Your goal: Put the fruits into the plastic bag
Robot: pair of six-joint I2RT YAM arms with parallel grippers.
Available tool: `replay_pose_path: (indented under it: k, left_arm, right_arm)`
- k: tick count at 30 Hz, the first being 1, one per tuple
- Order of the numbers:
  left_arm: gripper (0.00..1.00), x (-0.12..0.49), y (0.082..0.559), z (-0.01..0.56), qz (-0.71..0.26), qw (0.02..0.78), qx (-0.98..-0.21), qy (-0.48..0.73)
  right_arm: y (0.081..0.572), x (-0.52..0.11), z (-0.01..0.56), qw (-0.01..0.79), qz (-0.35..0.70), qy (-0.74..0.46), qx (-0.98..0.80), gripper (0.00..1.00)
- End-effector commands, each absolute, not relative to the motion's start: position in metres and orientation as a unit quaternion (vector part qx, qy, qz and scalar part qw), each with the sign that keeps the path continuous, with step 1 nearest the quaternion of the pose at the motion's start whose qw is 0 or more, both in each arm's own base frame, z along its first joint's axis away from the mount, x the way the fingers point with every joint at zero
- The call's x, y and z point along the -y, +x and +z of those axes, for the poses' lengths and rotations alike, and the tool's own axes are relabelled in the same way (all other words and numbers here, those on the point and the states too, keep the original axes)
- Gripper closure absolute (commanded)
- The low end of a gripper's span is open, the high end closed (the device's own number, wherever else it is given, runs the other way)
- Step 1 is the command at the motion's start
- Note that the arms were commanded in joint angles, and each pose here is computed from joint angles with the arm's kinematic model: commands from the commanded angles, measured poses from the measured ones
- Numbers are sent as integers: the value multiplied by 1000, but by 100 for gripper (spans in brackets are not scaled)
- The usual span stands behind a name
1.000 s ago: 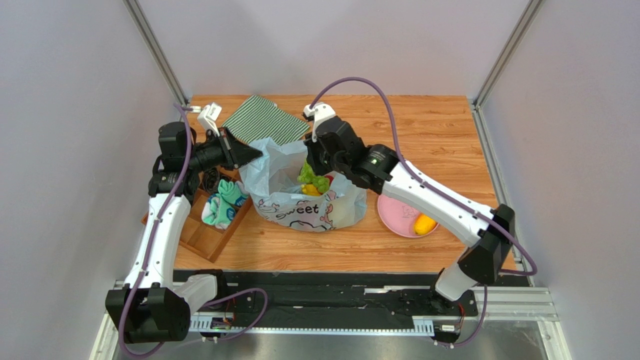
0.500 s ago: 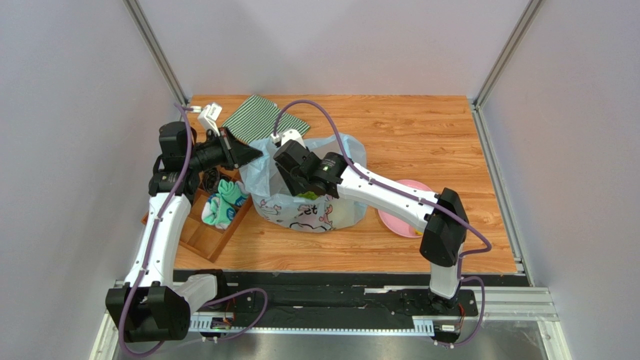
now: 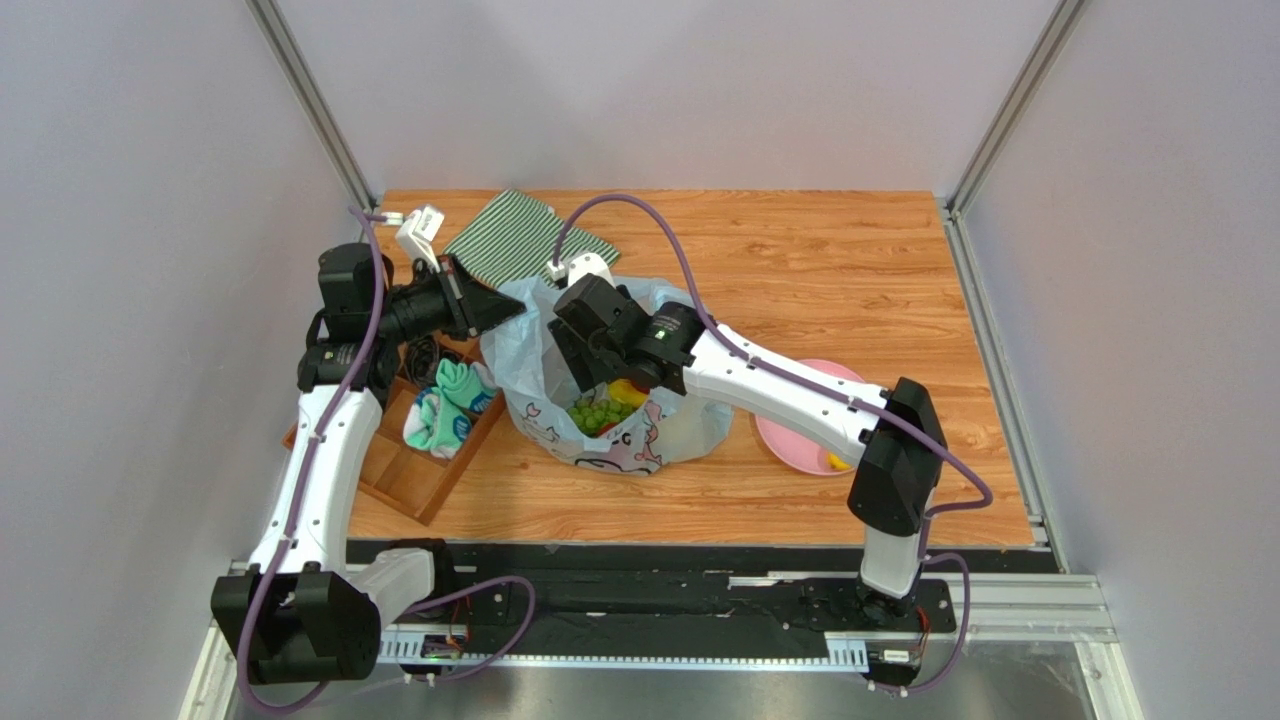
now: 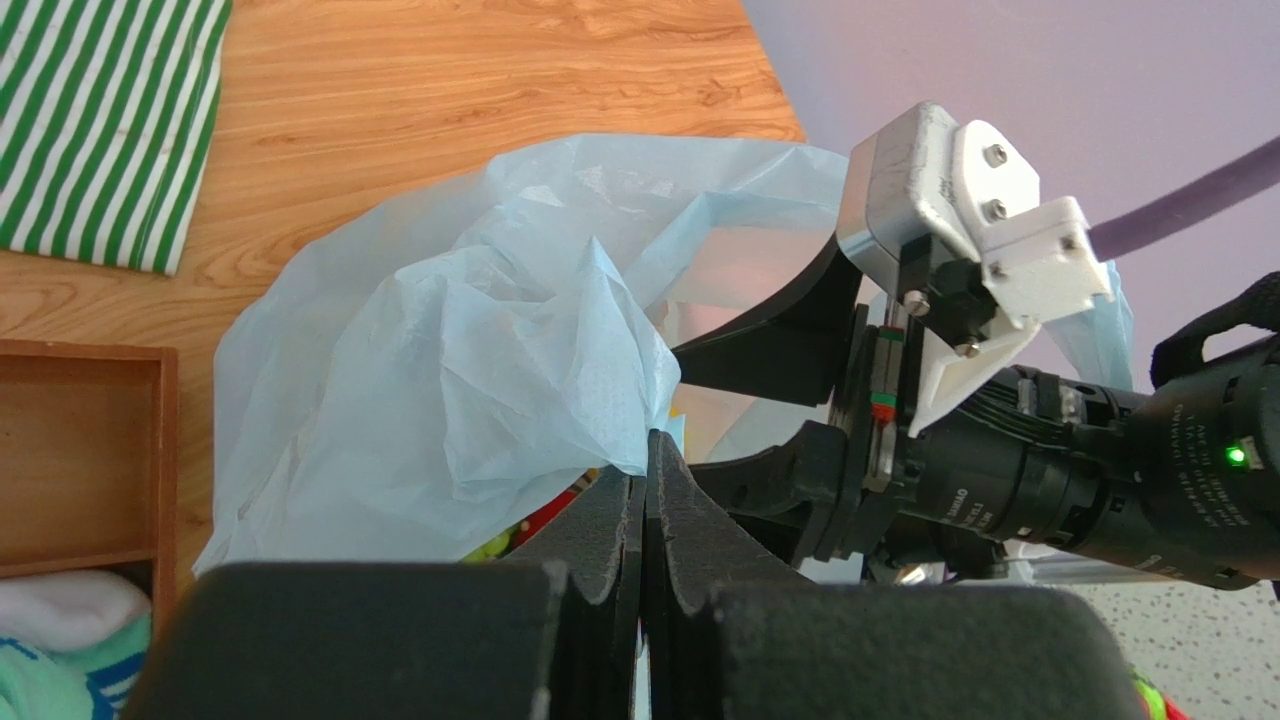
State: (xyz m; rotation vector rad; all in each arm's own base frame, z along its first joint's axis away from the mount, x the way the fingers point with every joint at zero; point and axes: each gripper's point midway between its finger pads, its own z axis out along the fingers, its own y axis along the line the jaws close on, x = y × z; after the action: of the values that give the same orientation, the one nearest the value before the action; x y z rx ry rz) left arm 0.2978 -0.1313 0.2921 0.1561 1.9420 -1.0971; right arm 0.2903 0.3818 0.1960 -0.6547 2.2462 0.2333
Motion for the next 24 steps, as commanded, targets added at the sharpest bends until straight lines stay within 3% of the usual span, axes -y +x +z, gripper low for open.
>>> replay_pose_path:
  k: [1,8,13,19,24]
  left_arm:
    - [100,131,299,301,-444,452,-770,76]
    - [100,131,299,301,-444,451,-771,75]
    - [100,131,299,301,-444,450,-771,75]
    - [100,131,299,301,-444,450,-771,75]
    - [100,131,299,301,-444,451,-770,75]
  right_arm:
    - [280,-399,241,422,167,-278,-846,36]
    - [235,-421,315,474,272,-348,-762,37]
    - [221,-406,376,530,321,-319,-717,40]
    - [237,-361,422,596,302,-253,-700,44]
    - [271,-319,413,592,282,-178,-733,46]
